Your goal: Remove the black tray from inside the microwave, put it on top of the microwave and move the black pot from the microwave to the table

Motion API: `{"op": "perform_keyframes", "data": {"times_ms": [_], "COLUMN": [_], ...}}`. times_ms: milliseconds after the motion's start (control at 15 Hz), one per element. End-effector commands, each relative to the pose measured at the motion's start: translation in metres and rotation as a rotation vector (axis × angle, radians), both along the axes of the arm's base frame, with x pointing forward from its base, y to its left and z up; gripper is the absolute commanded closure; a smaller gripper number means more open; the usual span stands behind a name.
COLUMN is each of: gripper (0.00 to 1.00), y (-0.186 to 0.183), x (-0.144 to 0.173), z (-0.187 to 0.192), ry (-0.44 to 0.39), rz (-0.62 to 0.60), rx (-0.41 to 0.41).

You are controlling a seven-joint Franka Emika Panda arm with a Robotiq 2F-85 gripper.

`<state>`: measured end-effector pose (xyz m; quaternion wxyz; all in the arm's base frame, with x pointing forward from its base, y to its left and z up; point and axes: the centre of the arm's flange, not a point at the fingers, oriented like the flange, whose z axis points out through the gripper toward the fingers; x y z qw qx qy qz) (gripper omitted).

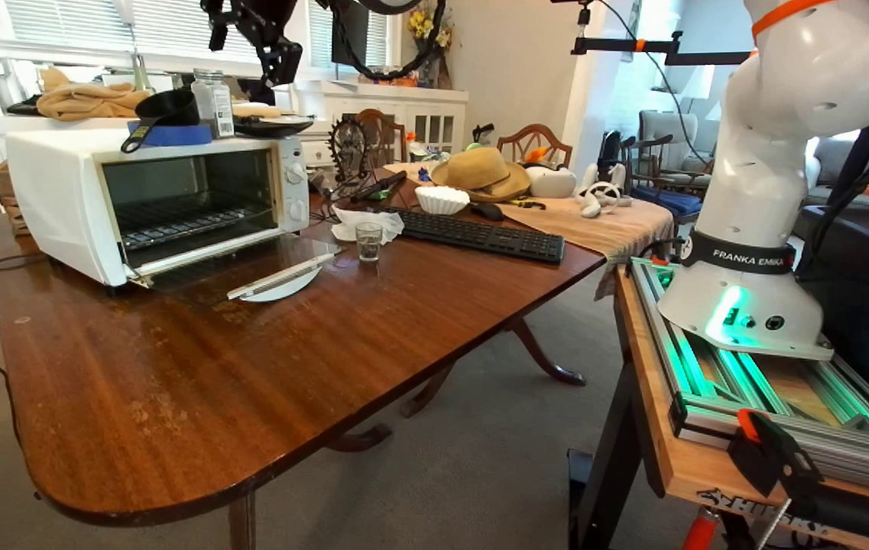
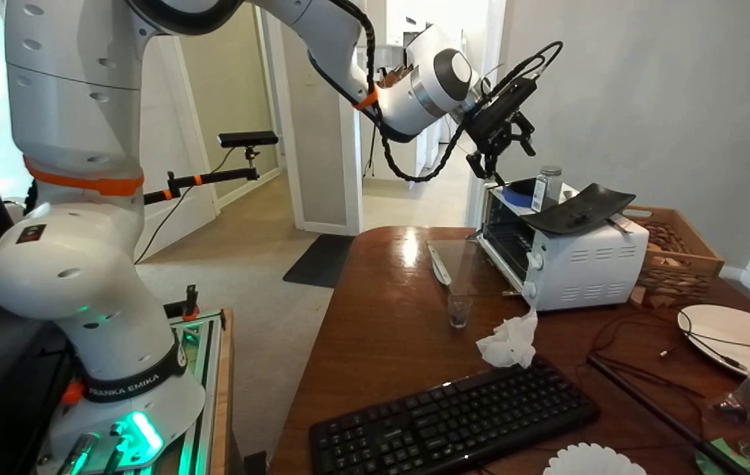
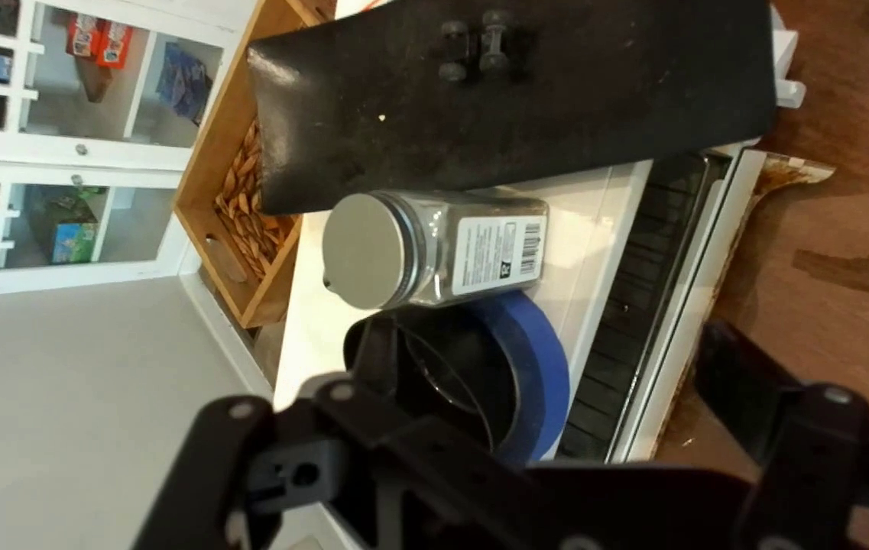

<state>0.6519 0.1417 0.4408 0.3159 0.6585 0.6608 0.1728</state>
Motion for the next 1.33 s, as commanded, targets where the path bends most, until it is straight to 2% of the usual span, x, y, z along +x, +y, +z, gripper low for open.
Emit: {"op": "perform_keyframes", "data": {"times_ms": [0,200,733,1267], "gripper": [0.0,0.0,0.0,0.02], "y": [-0.013,-0.022,-0.001,0.014], "x": [0.026,0.044,0.077,0.105], "z": [0.003,0.006,0.03,0.013], "ry": [0.088,0.155,0.235,0.323], "rz": [0.068,0.094,0.12,0.137], "rx": [0.022,0.045,-0.032,-0.037]}}
